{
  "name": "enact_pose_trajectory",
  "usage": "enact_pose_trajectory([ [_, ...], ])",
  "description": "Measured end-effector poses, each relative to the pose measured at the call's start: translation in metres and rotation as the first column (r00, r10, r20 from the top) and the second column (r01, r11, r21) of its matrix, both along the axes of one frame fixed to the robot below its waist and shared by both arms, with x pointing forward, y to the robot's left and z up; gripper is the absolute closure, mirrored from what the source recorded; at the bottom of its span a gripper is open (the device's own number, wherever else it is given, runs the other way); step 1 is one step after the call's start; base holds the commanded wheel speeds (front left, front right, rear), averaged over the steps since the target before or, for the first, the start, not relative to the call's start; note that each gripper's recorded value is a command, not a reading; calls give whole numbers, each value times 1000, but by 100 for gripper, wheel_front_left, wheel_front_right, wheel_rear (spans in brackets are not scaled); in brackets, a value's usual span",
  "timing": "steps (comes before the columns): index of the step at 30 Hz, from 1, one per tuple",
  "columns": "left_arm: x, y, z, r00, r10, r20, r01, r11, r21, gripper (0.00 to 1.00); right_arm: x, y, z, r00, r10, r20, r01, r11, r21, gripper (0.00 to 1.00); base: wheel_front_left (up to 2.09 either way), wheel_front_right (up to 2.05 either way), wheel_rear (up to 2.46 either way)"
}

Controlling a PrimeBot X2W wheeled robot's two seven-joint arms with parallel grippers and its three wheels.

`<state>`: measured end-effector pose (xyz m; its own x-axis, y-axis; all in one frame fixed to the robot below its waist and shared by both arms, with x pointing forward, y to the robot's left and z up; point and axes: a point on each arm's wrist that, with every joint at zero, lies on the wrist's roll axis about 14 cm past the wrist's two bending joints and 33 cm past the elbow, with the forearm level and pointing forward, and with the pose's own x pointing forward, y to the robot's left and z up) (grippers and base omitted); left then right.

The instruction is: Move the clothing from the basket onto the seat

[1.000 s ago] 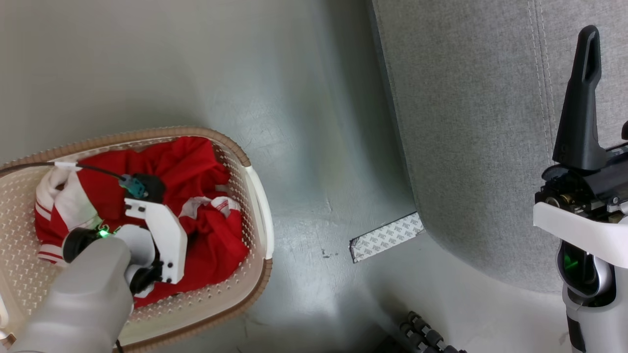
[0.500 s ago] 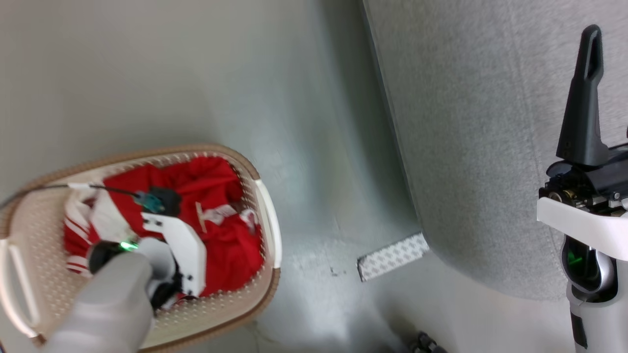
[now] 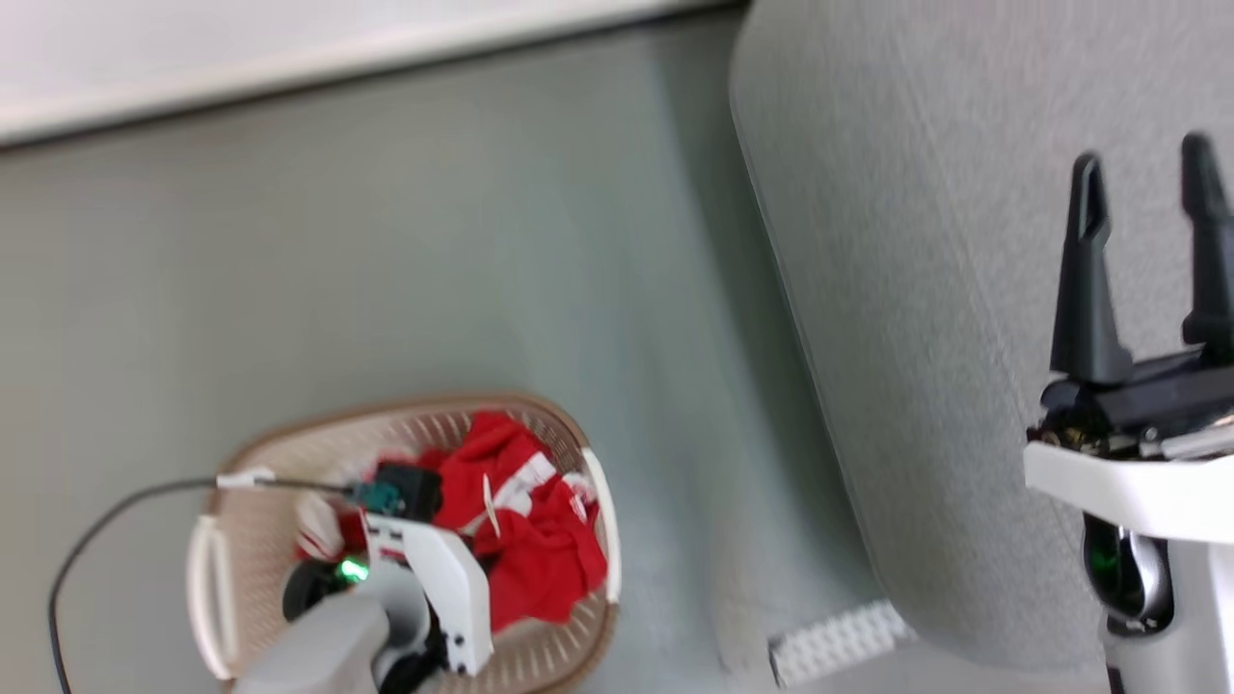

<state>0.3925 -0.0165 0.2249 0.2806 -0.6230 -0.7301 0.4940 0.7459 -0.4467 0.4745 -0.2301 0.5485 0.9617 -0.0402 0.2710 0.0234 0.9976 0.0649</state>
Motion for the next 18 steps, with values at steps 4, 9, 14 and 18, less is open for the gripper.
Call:
enact_pose_trajectory([
  [4,1,6,35,995,41,88,-39,999,-33,100,-17,3,18,999,9,31,-9,1000,11,0,0,0,0],
  [9,2,13,79,975,86,204,-71,994,-80,100,-37,9,41,996,37,77,-38,999,17,0,0,0,0],
  [14,2,22,120,939,124,322,-90,989,-118,100,-56,21,58,991,74,116,-78,997,30,0,0,0,0],
  [18,6,26,155,899,159,409,-100,982,-161,100,-72,26,68,986,90,140,-95,995,29,0,0,0,0],
])
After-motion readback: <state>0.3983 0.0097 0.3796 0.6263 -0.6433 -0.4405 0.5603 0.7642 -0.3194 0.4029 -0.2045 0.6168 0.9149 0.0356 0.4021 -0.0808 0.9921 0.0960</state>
